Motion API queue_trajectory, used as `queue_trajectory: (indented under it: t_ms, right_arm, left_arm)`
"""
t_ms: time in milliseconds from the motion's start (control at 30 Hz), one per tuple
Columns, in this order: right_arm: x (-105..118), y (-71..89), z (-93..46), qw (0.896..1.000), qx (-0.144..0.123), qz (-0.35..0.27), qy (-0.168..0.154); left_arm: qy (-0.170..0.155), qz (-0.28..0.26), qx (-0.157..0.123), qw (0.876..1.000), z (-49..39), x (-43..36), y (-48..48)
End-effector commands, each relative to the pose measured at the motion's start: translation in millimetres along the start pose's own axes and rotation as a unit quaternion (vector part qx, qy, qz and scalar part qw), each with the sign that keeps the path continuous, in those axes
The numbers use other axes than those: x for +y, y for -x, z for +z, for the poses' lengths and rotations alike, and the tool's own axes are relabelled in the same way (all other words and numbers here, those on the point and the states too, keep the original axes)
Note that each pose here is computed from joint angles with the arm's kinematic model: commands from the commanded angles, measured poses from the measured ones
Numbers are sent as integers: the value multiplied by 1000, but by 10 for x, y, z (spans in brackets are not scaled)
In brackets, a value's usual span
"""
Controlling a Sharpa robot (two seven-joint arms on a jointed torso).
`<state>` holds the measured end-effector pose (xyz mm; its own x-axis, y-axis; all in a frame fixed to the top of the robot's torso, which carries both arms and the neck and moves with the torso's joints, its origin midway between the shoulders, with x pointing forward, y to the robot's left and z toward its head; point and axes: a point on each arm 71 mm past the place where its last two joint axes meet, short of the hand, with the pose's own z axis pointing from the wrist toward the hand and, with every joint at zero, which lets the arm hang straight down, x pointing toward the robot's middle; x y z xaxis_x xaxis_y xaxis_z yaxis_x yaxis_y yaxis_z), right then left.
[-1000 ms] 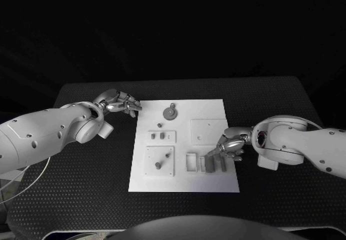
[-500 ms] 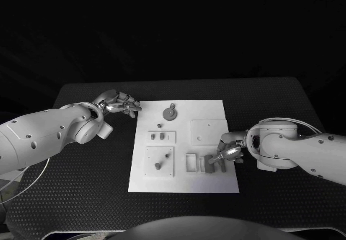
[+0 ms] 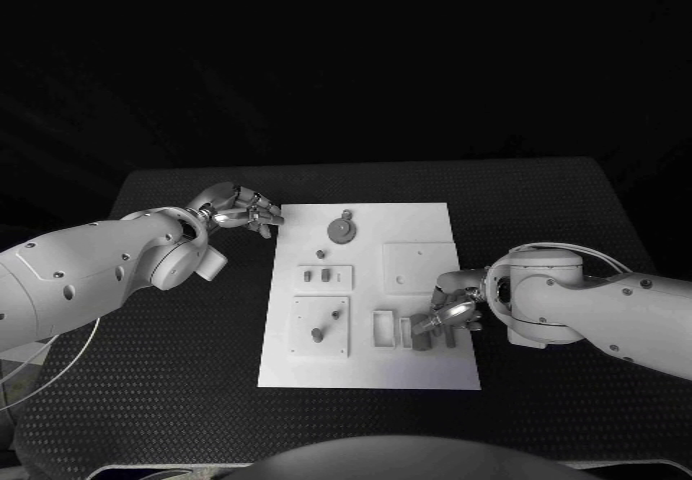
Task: Assemble the parts on the task board
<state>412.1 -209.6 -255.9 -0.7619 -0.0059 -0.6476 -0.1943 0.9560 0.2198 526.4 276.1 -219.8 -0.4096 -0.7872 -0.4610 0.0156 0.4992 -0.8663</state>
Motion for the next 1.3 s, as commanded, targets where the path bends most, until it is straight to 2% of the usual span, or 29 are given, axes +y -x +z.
queue_trajectory:
  t_ms: [33,233,867,1100,1300]
  right_arm:
    - [21,-22,18,1000,6,16,6]
    - [32,-111,76,999,13,30,5]
    - [58,-103,99,999,-5,45,17]
    - [35,-134,44,995,10,100,23]
    - [84,-59,3,987,21,155,38]
  left_arm:
    - [-4,-2,3,1000,5,-18,-15]
    - [-4,-3,3,1000,3,-17,-15]
    - [-3,-2,2,1000,-4,-9,-4]
    - [0,-2,2,1000,-12,1,4]
    - [2,-3,6,1000,-14,3,-1]
